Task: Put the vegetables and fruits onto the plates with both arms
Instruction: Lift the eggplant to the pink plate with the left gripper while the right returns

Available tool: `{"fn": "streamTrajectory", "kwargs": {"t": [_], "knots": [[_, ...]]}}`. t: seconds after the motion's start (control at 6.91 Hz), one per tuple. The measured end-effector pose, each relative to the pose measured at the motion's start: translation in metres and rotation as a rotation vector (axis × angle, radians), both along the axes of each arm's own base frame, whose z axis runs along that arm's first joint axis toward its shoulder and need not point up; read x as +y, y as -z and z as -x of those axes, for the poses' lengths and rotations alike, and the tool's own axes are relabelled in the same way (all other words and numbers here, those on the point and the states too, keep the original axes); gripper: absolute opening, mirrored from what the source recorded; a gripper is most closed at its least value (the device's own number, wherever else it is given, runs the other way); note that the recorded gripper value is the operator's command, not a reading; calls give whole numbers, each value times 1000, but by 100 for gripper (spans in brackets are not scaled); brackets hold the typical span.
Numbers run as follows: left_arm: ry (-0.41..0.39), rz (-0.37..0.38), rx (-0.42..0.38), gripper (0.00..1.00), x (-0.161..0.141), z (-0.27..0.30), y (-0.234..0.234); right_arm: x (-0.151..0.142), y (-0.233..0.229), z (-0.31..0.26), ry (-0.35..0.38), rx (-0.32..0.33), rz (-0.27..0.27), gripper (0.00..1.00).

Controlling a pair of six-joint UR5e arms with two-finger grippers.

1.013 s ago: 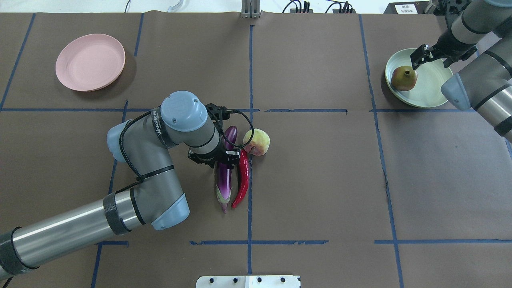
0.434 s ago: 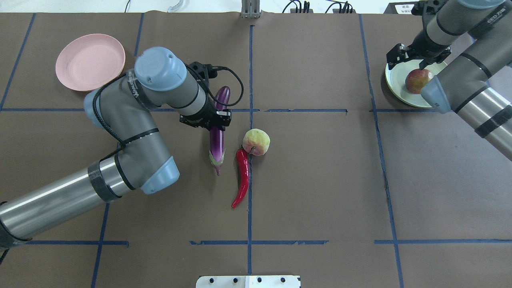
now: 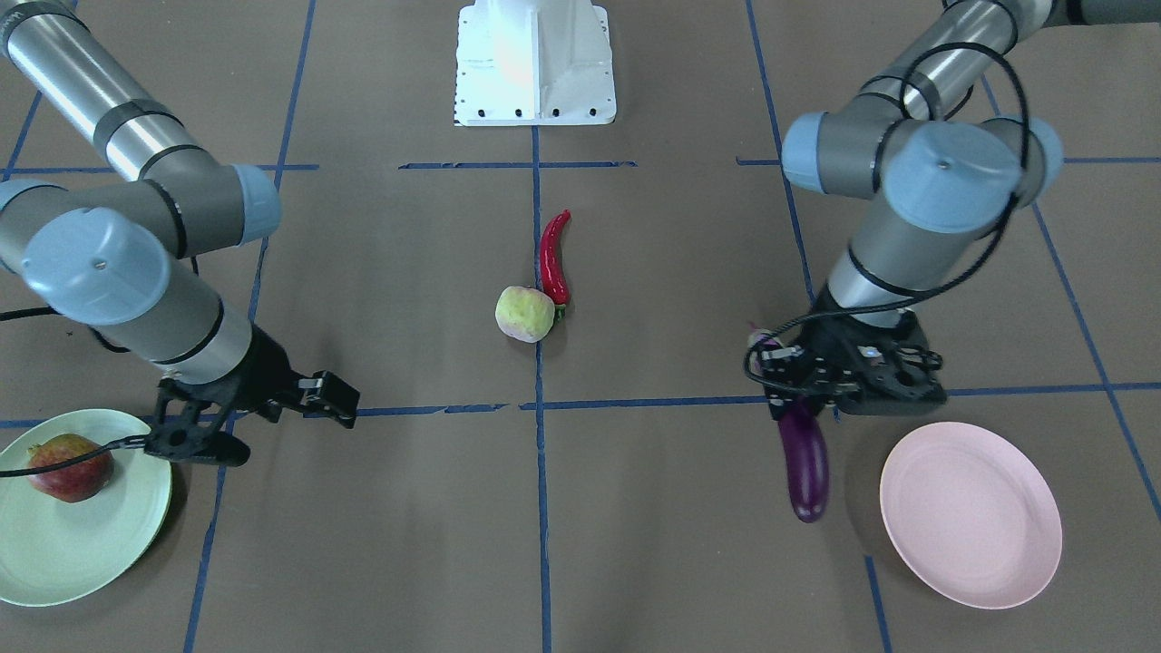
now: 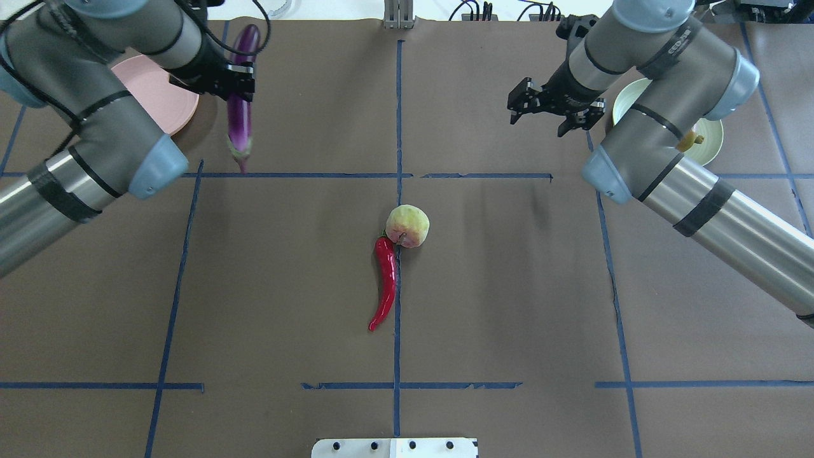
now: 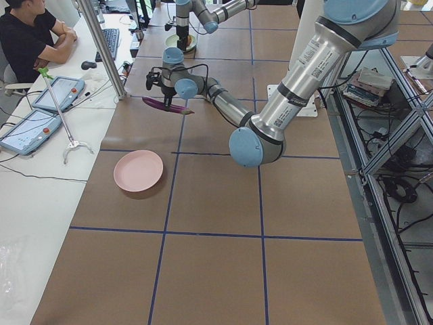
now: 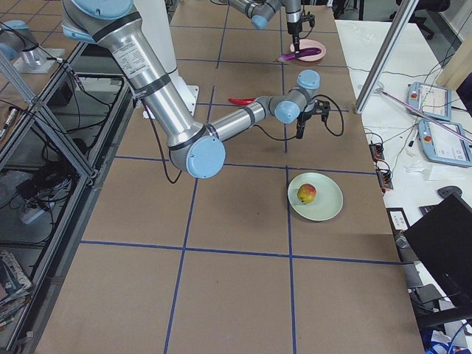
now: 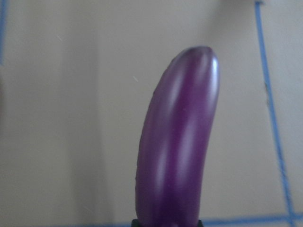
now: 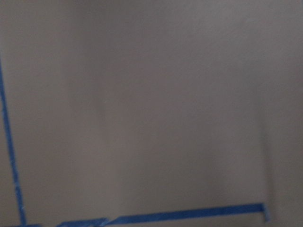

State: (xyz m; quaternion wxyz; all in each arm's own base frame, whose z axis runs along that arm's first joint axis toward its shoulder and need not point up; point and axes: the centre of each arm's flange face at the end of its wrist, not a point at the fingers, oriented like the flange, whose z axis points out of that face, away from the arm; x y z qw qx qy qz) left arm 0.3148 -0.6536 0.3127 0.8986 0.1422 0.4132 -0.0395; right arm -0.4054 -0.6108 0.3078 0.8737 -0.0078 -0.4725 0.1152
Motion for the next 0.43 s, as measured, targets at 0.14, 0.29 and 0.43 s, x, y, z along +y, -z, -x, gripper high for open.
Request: {"fn": "streamTrajectory", "kwargs": {"t": [0.14, 0.29, 0.43], "knots": [[-5, 28, -58, 6, -27, 37, -49, 25, 30, 31, -17, -35, 45, 100], [-8, 83, -108, 11, -51, 52, -101, 49, 55, 63, -36, -51, 72, 100], [-9, 129, -142, 54, -72, 54, -148, 71, 72, 93, -55, -54, 87, 100]]}}
